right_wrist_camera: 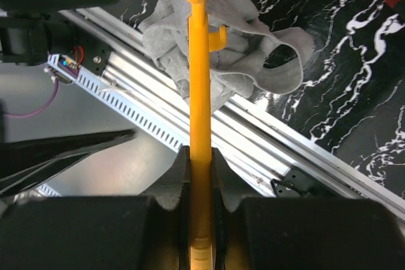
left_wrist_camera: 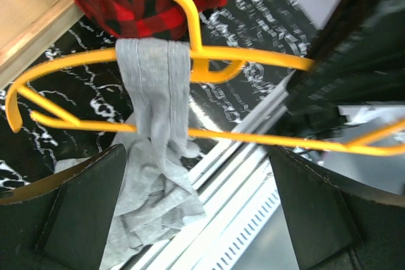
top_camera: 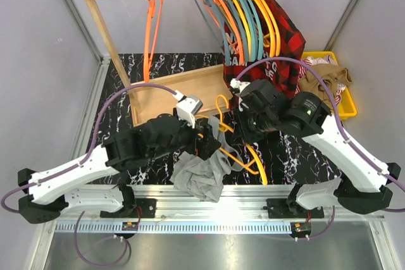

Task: Remove the tank top from the hanger

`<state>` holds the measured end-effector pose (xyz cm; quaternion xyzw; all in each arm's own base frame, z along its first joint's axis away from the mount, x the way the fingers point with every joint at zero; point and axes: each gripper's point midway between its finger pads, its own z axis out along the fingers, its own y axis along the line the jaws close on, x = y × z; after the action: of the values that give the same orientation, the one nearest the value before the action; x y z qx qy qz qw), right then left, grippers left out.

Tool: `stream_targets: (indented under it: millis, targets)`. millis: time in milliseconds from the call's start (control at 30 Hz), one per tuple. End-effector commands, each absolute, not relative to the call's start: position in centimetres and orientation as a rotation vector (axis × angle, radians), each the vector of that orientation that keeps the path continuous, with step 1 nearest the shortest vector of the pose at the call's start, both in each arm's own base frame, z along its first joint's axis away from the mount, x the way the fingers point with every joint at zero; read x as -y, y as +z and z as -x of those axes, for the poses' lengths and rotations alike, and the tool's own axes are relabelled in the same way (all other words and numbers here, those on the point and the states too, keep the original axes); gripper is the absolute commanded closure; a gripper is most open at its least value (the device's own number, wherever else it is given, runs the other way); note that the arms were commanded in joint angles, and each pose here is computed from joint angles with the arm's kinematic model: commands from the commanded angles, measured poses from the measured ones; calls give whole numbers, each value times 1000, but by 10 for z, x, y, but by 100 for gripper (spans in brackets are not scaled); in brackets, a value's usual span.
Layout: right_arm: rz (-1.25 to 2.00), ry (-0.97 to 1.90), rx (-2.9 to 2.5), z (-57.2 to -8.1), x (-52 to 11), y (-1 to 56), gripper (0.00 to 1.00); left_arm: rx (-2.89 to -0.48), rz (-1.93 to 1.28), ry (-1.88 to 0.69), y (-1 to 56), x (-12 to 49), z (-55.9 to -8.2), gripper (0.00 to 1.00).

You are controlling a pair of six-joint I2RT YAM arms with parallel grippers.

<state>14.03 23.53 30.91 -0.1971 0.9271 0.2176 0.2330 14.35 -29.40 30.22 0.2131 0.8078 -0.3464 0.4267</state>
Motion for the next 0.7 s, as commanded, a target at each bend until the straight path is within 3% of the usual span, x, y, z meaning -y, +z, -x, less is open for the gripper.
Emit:
stream_targets:
  millis: [0,333,400,533,567,667]
  targets:
    - [573,643,-2620,-115,-230,311,100,-1951,-503,-796,308,298,-161,1]
    - [599,760,-2591,-101,-233,321,100,-2009,-530,-638,278,300,-176,2]
    - [590,764,-2589,-101,-232,322,100,-2007,-549,-659,277,303,-174,15]
    - [572,767,-2575,-100,-227,324,100,-2016,-527,-690,276,299,-173,93]
    - [562,763,-2576,-100,-226,324,100,-2020,-521,-679,274,295,-173,100]
    - [557,743,-2589,-97,-220,319,100,-2012,-504,-701,280,287,-169,100]
